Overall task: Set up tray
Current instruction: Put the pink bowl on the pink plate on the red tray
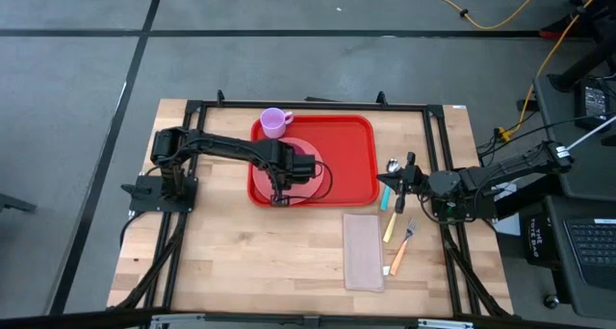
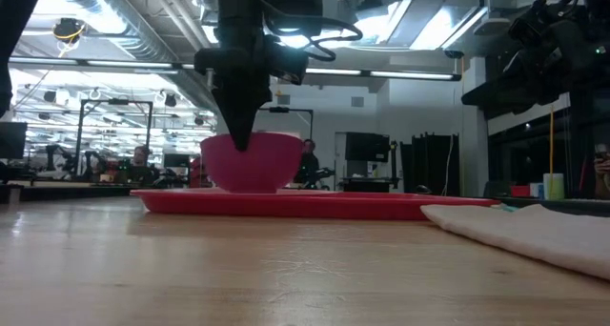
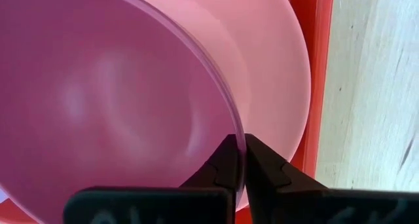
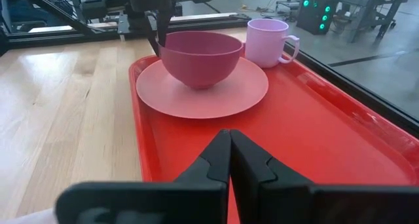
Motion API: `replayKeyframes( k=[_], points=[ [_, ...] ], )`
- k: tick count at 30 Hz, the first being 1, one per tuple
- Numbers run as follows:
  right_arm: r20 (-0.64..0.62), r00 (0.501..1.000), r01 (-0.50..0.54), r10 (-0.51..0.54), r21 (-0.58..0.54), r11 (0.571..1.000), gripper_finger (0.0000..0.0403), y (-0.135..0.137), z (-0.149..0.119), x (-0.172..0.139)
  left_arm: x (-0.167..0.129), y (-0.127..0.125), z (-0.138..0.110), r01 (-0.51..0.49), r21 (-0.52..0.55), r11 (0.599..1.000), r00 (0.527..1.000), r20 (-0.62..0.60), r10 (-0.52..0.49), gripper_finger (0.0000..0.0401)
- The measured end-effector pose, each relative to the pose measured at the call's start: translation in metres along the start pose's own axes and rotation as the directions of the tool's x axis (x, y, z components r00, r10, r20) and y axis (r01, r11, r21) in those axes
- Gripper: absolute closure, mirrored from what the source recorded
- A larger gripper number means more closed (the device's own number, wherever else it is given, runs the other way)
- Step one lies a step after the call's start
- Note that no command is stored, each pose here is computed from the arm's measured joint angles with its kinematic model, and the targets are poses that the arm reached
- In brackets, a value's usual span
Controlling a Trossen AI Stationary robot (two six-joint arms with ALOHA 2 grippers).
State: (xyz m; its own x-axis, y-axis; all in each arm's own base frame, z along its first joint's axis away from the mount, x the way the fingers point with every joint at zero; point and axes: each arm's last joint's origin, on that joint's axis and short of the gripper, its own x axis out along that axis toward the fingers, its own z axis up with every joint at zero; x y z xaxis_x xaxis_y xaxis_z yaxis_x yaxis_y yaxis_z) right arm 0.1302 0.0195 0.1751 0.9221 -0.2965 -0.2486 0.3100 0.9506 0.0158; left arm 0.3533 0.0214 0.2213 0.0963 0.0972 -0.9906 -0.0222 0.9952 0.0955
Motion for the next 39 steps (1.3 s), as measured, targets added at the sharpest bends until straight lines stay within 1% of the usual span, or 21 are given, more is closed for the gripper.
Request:
replayKeyframes(
  k=[10,16,19,26,34,39],
  points=[
    [-0.001,1.000,-0.008,0.008,0.002,1.000,0.0393,0.000,0.000,0.000,0.000,0.000,0.000,-0.018,-0.010,1.000,1.000,-0.001,0.018,0.0398],
    [-0.002,1.000,-0.008,0.008,0.002,1.000,0.0393,0.000,0.000,0.000,0.016,-0.001,0.003,-0.020,0.008,1.000,0.999,-0.050,0.021,0.0398],
    [-0.001,1.000,-0.008,0.008,0.002,1.000,0.0393,0.000,0.000,0.000,0.019,-0.001,0.003,-0.021,0.015,1.000,0.998,-0.065,0.022,0.0398],
    [-0.001,1.000,-0.008,0.008,0.001,1.000,0.0393,0.000,0.000,0.000,0.012,-0.001,0.000,-0.016,0.014,1.000,0.998,-0.059,0.017,0.0397],
    [-0.001,1.000,-0.008,0.008,0.001,1.000,0.0393,0.000,0.000,0.000,0.009,-0.001,0.000,-0.011,0.023,1.000,0.999,-0.050,0.012,0.0381],
    [-0.001,1.000,-0.008,0.008,0.001,1.000,0.0393,0.000,0.000,0.000,0.009,-0.001,0.002,-0.013,0.023,1.000,0.999,-0.033,0.013,0.0379]
  ],
)
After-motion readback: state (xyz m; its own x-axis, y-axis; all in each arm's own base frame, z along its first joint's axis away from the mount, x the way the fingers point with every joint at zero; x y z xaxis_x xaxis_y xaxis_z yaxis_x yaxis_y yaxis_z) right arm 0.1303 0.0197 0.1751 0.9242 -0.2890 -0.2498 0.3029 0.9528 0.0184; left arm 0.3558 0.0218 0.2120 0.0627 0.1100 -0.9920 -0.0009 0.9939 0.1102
